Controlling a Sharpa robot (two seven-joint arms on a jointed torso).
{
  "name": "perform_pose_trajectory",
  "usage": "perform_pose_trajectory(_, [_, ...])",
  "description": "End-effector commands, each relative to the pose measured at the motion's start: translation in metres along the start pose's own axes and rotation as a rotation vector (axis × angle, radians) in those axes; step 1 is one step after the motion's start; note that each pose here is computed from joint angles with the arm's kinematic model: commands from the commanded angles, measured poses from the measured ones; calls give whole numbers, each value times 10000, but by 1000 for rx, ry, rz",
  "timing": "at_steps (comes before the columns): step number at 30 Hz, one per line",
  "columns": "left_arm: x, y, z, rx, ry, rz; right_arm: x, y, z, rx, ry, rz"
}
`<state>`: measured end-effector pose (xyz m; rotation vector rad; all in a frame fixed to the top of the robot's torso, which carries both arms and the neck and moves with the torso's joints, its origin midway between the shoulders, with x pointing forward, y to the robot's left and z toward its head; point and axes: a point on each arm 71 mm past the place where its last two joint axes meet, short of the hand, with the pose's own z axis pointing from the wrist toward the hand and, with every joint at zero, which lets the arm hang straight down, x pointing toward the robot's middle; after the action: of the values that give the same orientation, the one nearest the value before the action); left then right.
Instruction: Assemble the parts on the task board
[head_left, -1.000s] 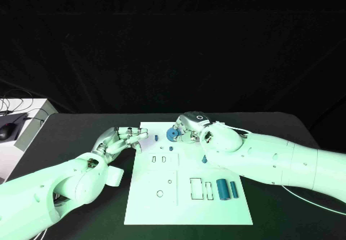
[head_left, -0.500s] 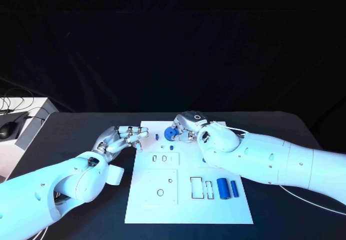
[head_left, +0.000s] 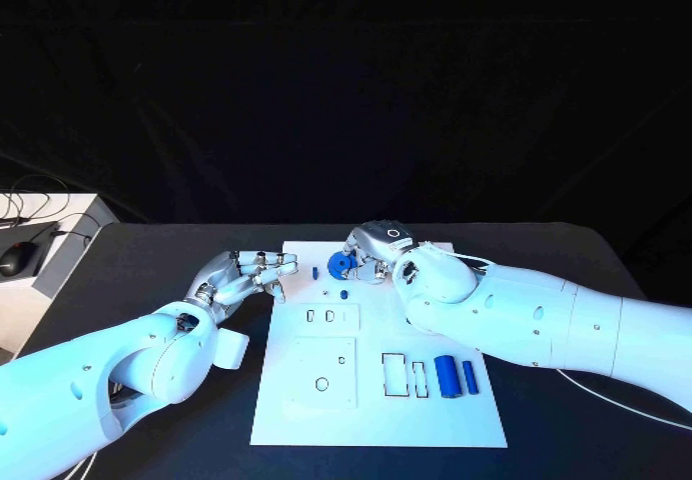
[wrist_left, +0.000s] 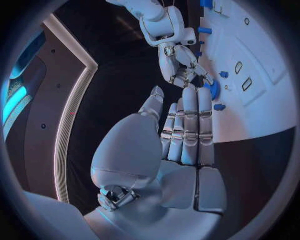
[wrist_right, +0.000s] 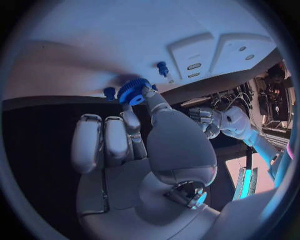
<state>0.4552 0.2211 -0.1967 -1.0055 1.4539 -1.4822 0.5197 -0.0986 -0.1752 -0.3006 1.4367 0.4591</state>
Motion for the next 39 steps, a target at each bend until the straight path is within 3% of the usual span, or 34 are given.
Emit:
perform_pose_trajectory(1, [21,-10,-2,8,21,-10,-1,-22,2,9,-11,-20])
perform_pose_trajectory(13, [19,-7,0,5,22,-10,-12,-42,-7,11,-28,-33])
perform_pose_trajectory(39, [9,-3,2,4,19,-9,22,-97,-25,12,22,-24])
